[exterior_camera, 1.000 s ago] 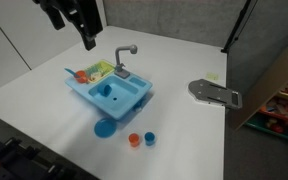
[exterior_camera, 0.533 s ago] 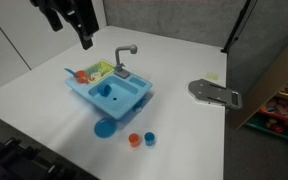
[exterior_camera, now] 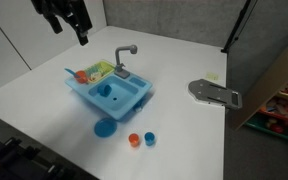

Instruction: Remove the cup from the sink and put it on the table

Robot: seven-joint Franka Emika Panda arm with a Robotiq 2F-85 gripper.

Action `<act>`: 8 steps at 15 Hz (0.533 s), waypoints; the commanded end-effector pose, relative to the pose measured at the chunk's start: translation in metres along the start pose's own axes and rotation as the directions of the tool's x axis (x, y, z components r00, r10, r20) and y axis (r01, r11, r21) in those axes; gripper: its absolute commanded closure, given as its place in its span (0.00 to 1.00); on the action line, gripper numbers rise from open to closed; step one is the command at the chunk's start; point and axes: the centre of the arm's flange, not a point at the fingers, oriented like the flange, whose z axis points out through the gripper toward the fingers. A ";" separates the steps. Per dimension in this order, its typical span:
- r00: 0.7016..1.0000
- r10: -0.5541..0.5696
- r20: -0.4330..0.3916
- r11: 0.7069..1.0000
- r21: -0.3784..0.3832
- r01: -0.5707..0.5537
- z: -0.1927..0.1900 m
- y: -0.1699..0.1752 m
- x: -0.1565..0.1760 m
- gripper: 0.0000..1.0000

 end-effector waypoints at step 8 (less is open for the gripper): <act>0.994 -0.090 -0.055 0.995 -0.054 0.087 0.077 -0.062 0.049 0.00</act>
